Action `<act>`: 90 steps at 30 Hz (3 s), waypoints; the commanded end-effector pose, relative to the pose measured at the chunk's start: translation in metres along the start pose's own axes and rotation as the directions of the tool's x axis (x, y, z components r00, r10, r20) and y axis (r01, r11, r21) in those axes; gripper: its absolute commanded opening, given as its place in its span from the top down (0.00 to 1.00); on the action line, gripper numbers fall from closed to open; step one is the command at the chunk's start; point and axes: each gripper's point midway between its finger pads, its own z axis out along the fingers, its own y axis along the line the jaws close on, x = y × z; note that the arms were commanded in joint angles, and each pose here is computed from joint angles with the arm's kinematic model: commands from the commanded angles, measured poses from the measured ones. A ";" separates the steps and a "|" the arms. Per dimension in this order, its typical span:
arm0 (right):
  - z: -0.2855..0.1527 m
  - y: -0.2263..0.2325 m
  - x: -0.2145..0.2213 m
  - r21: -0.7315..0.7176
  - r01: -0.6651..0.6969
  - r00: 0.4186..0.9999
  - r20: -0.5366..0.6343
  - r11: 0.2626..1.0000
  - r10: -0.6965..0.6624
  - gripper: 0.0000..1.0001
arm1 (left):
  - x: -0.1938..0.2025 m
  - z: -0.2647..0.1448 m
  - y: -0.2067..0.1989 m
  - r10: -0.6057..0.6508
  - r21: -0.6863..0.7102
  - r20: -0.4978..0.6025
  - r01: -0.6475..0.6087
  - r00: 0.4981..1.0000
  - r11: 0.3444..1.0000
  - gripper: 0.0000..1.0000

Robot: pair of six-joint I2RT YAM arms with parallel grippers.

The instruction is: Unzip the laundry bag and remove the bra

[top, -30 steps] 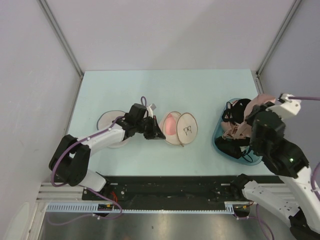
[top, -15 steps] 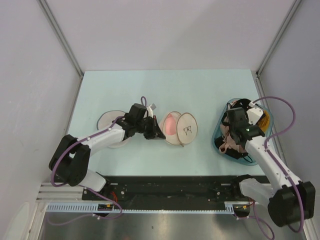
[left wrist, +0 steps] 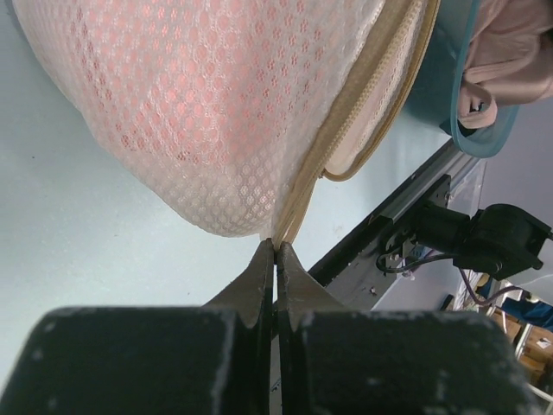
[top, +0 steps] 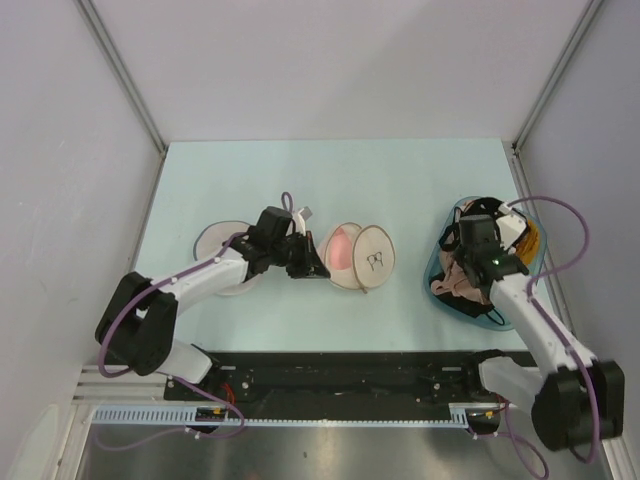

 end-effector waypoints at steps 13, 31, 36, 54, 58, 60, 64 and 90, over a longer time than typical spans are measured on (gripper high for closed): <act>-0.130 0.061 -0.074 -0.372 0.019 0.983 0.178 0.928 0.051 0.34 | -0.017 -0.011 -0.015 0.066 0.020 0.050 -0.067 0.997 0.998 0.99; -0.190 0.265 0.110 -0.803 0.050 0.962 -0.120 0.594 -0.243 0.75 | -0.011 -0.015 -0.012 0.059 0.011 0.046 -0.059 0.997 0.998 1.00; -0.173 0.282 0.116 -0.786 0.070 0.959 -0.116 0.614 -0.258 0.76 | -0.014 -0.015 -0.016 0.061 0.024 0.053 -0.062 0.997 0.998 1.00; -0.025 0.252 0.169 -0.457 0.265 0.911 -0.170 0.849 -0.375 0.31 | -0.013 -0.014 -0.019 0.065 0.049 0.047 -0.067 0.997 0.997 0.99; -0.003 0.245 0.183 -0.394 0.320 0.895 -0.173 0.862 -0.411 0.36 | -0.012 -0.014 -0.019 0.067 0.052 0.044 -0.069 0.997 0.996 1.00; 0.002 0.240 0.190 -0.374 0.331 0.891 -0.180 0.867 -0.417 0.60 | -0.011 -0.014 -0.019 0.067 0.052 0.042 -0.069 0.997 0.996 0.99; -0.009 0.242 0.180 -0.384 0.340 0.894 -0.152 0.859 -0.422 1.00 | -0.010 -0.016 -0.017 0.064 0.043 0.044 -0.066 0.997 0.997 1.00; -0.188 0.209 0.145 -0.716 0.327 0.868 -0.032 0.617 -0.496 1.00 | -0.055 -0.041 0.008 0.019 0.003 0.139 -0.020 0.990 1.000 0.99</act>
